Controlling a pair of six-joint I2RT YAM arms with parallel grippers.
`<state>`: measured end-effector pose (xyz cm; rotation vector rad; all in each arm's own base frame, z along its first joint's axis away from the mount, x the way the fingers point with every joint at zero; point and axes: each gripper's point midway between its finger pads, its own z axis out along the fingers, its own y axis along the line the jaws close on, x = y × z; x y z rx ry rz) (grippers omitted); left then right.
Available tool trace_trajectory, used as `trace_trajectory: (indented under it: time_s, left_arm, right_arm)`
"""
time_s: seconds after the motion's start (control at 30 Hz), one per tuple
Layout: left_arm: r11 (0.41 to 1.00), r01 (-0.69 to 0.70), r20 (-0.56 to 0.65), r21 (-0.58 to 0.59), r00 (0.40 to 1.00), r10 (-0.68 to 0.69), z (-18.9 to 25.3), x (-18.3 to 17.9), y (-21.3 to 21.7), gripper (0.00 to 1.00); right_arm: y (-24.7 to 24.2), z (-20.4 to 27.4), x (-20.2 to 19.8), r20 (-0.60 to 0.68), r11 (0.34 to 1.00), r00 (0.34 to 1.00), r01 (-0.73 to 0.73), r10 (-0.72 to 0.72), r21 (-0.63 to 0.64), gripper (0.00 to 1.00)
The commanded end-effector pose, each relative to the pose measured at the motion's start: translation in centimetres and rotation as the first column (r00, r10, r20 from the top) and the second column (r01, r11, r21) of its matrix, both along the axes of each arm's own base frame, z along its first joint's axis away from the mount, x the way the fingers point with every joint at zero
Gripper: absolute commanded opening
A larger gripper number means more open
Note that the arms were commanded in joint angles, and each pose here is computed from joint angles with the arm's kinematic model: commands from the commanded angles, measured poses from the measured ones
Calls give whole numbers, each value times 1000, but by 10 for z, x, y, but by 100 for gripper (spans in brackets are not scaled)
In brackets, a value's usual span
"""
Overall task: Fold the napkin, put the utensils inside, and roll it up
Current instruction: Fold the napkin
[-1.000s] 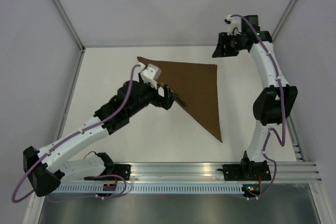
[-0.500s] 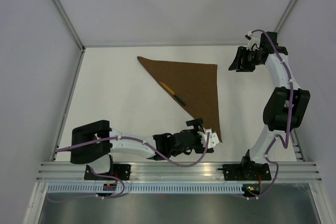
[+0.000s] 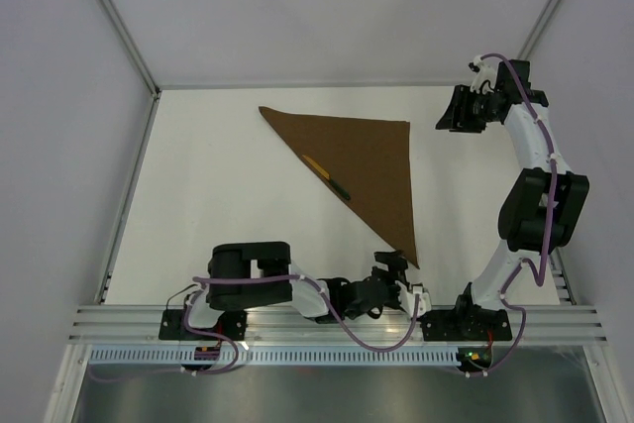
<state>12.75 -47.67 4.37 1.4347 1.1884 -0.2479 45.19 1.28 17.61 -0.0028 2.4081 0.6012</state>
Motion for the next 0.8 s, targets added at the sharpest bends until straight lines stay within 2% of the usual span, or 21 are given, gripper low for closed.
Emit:
trace_trajectory:
  time_s: [0.0, 0.1, 0.37, 0.7, 0.77]
  left_arm:
    - [995, -1, 76, -96, 997, 8, 24, 4, -23, 87]
    - [997, -7, 82, -82, 997, 14, 13, 5, -26, 83]
    - [1000, 6, 74, -17, 997, -5, -18, 3, -28, 64]
    - [1000, -10, 83, -14, 997, 12, -23, 8, -34, 45]
    - [1000, -13, 80, -4, 997, 13, -25, 9, -35, 35]
  right_arm:
    - [-2, 21, 1, 66, 1000, 998, 9, -9, 1, 53]
    - [-2, 20, 0, 66, 1000, 998, 8, -8, 2, 52]
    - [-2, 19, 2, 69, 1000, 998, 11, -11, 3, 50]
    - [-1, 18, 2, 67, 1000, 998, 8, -8, 8, 48]
    - [-2, 17, 2, 64, 1000, 998, 8, -9, 12, 47]
